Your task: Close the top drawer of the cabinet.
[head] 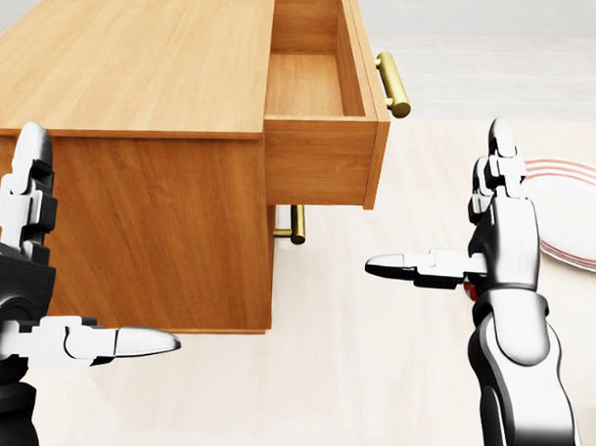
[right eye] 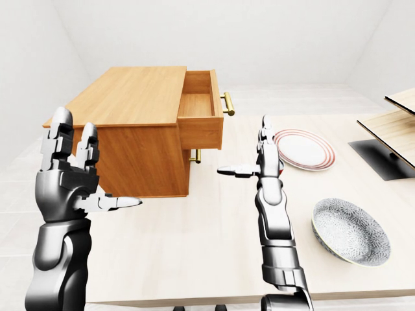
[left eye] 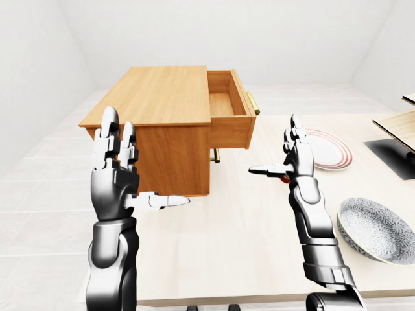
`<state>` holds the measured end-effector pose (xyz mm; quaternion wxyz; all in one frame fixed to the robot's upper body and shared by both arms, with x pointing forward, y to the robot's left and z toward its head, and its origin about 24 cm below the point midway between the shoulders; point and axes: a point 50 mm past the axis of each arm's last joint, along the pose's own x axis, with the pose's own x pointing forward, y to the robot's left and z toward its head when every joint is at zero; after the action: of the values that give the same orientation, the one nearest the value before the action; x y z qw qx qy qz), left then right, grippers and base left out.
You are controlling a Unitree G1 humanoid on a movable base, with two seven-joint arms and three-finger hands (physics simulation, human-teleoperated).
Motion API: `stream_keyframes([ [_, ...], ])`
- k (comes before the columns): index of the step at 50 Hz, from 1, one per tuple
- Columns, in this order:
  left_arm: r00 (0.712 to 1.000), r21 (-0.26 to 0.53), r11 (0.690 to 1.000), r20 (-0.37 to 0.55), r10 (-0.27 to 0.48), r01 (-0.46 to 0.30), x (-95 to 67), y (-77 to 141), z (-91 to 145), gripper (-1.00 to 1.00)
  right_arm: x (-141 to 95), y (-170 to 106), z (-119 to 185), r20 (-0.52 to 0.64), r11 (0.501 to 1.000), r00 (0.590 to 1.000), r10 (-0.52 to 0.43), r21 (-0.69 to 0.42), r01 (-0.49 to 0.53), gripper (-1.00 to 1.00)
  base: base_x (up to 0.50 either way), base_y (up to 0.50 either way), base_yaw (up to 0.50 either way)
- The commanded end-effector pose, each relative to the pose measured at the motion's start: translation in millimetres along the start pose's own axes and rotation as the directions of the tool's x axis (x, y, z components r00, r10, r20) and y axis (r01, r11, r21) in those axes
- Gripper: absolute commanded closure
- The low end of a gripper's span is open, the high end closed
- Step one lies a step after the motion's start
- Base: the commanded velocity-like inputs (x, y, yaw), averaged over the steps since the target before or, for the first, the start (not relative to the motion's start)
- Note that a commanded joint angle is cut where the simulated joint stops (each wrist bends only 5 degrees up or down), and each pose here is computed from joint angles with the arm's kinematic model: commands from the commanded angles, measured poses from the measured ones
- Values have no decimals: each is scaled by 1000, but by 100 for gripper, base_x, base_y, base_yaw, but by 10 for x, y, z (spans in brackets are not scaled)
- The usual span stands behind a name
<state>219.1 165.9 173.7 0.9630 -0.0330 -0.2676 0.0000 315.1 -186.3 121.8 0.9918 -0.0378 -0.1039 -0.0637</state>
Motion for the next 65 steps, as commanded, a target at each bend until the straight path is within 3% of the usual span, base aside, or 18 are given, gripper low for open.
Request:
stream_keyframes([
  [1, 1000, 1, 1000, 1, 6, -6, -5, 4, 5, -100, 54, 7, 37, 9, 1000, 1000, 3, 16, -3, -100, 0, 0, 0],
  [26, 1000, 6, 1000, -22, 3, -3, -37, -9, -35, -100, 24, 15, 98, 38, 1000, 999, 9, 25, -10, -100, 0, 0, 0],
  [35, 999, 20, 999, -29, -30, 30, -57, -75, -39, -100, 80, 46, 90, 28, 1000, 1000, 7, 21, -8, -100, 0, 0, 0],
  [51, 998, 22, 999, -29, -49, 49, -73, -108, -31, -100, 248, 155, -181, -114, 999, 993, 41, 9, -40, -100, 0, 0, 0],
  [65, 998, 25, 998, -37, -49, 50, -78, -110, -49, -100, 334, 276, -117, -103, 997, 992, 72, 20, -71, -100, 0, 0, 0],
])
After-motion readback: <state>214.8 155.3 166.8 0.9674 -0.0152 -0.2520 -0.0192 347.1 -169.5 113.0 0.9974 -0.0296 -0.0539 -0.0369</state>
